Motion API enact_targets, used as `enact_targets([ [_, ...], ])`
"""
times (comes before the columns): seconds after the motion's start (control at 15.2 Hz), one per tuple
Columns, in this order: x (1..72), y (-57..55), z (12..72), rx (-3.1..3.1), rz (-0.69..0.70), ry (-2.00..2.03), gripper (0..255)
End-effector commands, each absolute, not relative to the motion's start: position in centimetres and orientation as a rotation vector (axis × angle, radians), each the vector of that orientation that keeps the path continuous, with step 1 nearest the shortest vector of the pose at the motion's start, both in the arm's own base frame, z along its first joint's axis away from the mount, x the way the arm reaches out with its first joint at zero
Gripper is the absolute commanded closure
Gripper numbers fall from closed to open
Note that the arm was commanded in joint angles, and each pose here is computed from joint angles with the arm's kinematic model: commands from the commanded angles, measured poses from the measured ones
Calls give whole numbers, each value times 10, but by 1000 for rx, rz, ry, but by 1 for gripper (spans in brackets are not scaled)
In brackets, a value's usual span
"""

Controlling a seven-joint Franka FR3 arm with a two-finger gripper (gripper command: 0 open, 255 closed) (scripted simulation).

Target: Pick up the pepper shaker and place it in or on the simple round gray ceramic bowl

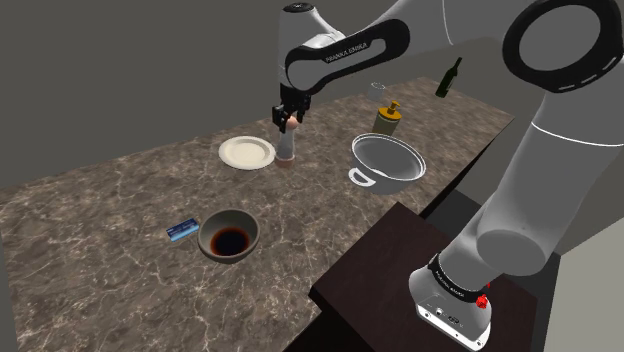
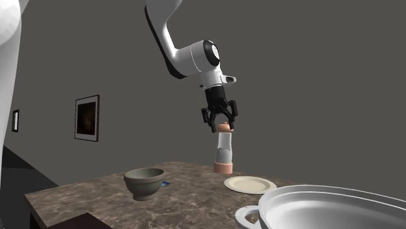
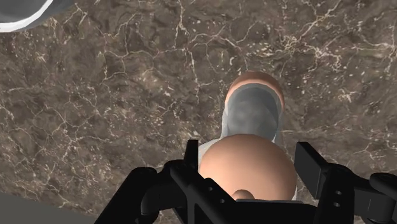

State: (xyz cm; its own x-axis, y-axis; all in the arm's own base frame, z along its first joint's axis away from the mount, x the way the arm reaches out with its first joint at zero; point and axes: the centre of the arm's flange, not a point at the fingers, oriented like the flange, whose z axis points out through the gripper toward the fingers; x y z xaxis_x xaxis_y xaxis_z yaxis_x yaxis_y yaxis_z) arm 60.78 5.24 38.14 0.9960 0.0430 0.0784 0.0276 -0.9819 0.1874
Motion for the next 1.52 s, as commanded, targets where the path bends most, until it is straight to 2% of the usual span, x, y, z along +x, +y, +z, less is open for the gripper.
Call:
enact_targets([
  [0.0, 607, 51, 391, 2951, 122, 53, 255],
  [0.53, 607, 51, 430, 2951, 122, 53, 255],
  [1.45, 536, 218, 468, 2951, 122, 53, 255],
])
